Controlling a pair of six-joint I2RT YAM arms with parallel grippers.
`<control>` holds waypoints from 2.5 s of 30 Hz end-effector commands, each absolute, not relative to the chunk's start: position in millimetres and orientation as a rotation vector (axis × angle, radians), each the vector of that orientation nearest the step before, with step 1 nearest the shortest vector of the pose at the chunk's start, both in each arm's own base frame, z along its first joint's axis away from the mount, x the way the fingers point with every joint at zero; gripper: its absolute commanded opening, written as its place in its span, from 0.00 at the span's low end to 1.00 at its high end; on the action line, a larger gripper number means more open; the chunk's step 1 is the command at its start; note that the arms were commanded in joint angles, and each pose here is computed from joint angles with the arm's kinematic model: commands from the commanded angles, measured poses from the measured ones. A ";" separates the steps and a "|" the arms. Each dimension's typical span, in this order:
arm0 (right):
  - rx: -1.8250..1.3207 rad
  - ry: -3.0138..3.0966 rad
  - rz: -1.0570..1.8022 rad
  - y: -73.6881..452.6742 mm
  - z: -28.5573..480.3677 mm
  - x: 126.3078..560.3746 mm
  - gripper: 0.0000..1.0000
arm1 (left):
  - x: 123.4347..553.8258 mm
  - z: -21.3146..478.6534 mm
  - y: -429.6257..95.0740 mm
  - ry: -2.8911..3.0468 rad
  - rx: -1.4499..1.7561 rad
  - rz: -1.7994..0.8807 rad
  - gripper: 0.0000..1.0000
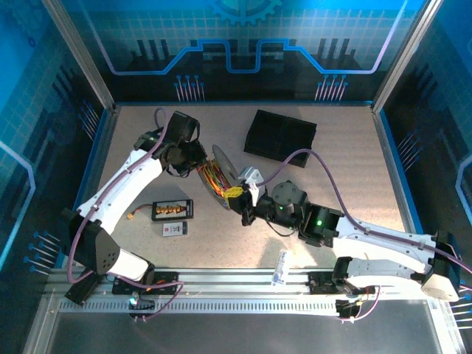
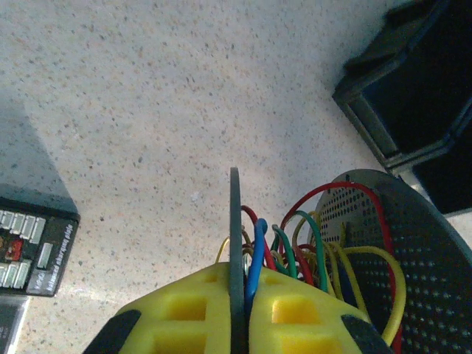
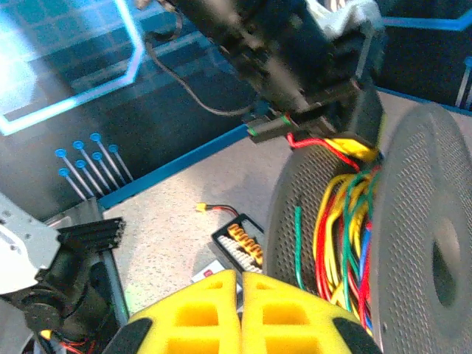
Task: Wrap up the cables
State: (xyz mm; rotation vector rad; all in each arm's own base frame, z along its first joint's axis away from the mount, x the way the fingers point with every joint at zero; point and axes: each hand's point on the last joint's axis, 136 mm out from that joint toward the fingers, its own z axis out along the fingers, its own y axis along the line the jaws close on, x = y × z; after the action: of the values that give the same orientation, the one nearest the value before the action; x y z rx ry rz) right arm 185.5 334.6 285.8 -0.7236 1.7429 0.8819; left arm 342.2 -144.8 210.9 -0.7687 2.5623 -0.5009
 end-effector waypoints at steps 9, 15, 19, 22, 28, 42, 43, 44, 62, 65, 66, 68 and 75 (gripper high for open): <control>-0.587 1.968 0.870 277.2 218.9 182.3 0.00 | 367.6 284.0 -133.7 2.299 -0.831 -0.666 0.00; -0.894 1.808 1.214 323.6 254.0 122.4 0.00 | 382.3 278.7 -132.3 2.282 -0.847 -0.625 0.00; -0.918 1.698 1.329 336.1 286.8 115.8 0.00 | 386.6 268.6 -138.0 2.301 -0.842 -0.612 0.00; -0.907 1.628 1.348 339.7 311.6 121.5 0.00 | 387.1 263.3 -143.0 2.312 -0.802 -0.561 0.00; -0.803 1.535 1.225 325.3 362.2 152.0 0.00 | 381.3 249.8 -168.0 2.367 -0.612 -0.445 0.00; -0.486 1.921 0.877 278.5 351.7 294.2 0.00 | 351.4 258.2 -232.5 2.292 0.058 -0.572 0.00; -0.488 1.928 0.877 278.4 352.2 298.0 0.00 | 349.2 258.5 -236.2 2.293 0.094 -0.577 0.00; -0.493 1.932 0.876 279.2 352.6 300.9 0.00 | 347.8 259.6 -239.4 2.287 0.127 -0.580 0.00; -0.538 2.175 0.731 244.8 304.3 380.6 0.00 | 304.2 277.5 -273.3 2.112 0.512 -0.626 0.00; -0.567 2.222 0.818 234.7 290.8 381.5 0.00 | 296.1 285.2 -270.3 2.074 0.555 -0.635 0.00; -0.571 2.238 0.845 232.2 287.4 380.8 0.00 | 293.2 287.1 -270.4 2.062 0.579 -0.640 0.00; -0.582 2.282 0.895 228.7 279.1 378.5 0.00 | 286.7 290.2 -271.5 2.029 0.641 -0.649 0.00; -0.591 2.480 0.868 218.1 238.6 377.9 0.00 | 277.1 298.7 -274.4 1.921 0.756 -0.660 0.00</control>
State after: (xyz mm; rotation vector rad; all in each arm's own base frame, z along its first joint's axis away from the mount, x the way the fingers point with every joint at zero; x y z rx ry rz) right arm 359.0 243.8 257.1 -0.6133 2.4206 1.0124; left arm 302.6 -262.1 269.4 0.6252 2.0572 -0.5491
